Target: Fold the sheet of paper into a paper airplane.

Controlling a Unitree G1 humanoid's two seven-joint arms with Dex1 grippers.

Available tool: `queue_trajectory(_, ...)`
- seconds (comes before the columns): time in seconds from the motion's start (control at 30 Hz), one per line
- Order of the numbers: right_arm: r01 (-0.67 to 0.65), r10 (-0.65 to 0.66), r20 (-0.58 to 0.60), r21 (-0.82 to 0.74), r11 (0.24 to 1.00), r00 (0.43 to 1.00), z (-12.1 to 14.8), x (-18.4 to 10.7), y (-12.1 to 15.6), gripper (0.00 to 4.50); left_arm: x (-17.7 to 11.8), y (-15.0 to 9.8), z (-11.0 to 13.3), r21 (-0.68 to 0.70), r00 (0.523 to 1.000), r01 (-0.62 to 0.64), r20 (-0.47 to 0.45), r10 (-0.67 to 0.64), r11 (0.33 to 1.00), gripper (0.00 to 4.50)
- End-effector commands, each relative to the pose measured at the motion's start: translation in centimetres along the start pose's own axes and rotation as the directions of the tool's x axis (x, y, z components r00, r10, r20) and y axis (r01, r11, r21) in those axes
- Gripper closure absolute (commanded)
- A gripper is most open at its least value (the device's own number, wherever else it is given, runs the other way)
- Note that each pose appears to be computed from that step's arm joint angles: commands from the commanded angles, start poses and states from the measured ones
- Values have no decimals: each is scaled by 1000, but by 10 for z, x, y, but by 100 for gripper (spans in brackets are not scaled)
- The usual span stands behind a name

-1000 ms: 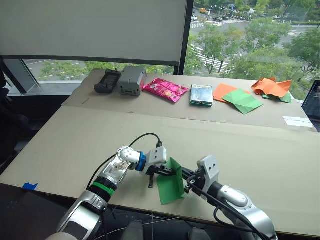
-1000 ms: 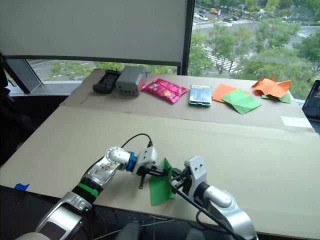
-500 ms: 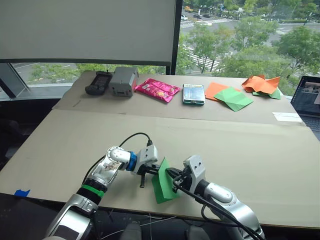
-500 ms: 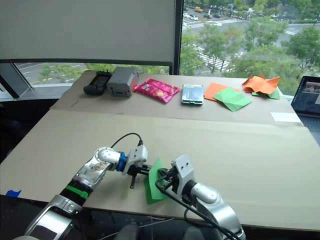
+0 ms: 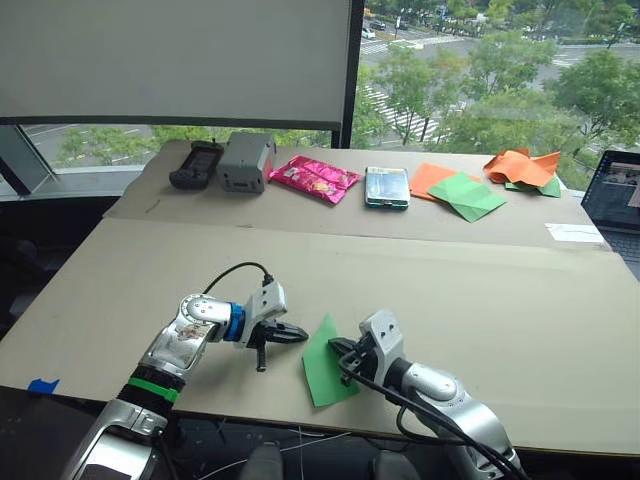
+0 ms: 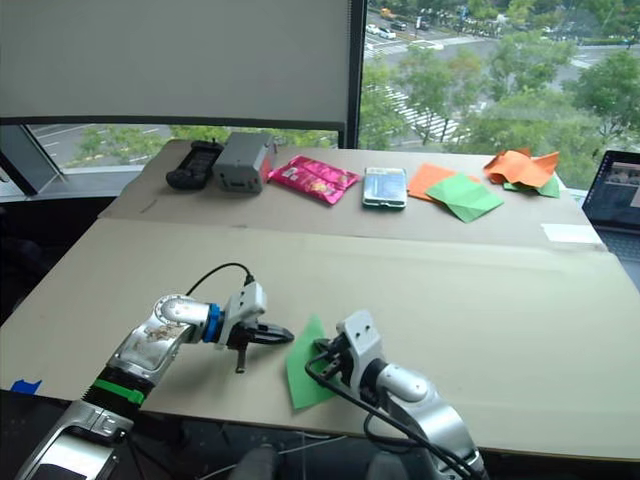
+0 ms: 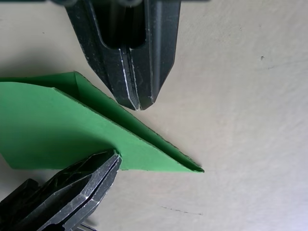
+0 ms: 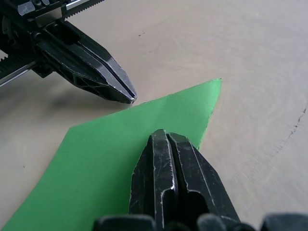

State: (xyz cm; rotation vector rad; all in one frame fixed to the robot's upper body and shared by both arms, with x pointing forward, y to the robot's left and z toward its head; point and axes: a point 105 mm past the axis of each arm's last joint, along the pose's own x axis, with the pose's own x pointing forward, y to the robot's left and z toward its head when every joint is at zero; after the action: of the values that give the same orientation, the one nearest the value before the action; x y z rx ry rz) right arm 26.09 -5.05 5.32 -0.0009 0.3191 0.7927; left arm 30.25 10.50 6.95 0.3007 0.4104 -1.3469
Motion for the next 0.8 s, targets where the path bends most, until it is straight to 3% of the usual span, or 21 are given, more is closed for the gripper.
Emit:
queue_trajectory(0.03, -9, 9, -18, -1, 1000, 1000, -3, 2, 2, 450, 1, -1, 17, 25, 998, 13, 53, -14, 1000, 448)
queue_trajectory(0.17, -5, 5, -19, -2, 1000, 1000, -3, 2, 1, 450, 9, -7, 15, 20, 997, 45, 55, -46, 999, 448)
queue_trajectory(0.67, 48, -47, 46, -16, 999, 998, 15, -2, -8, 450, 26, -22, -32, 74, 986, 117, -131, -107, 990, 448)
queue_trajectory(0.8, 68, -68, 13, -34, 997, 998, 10, 1, -16, 450, 25, -22, -39, 78, 983, 118, -151, -106, 990, 448)
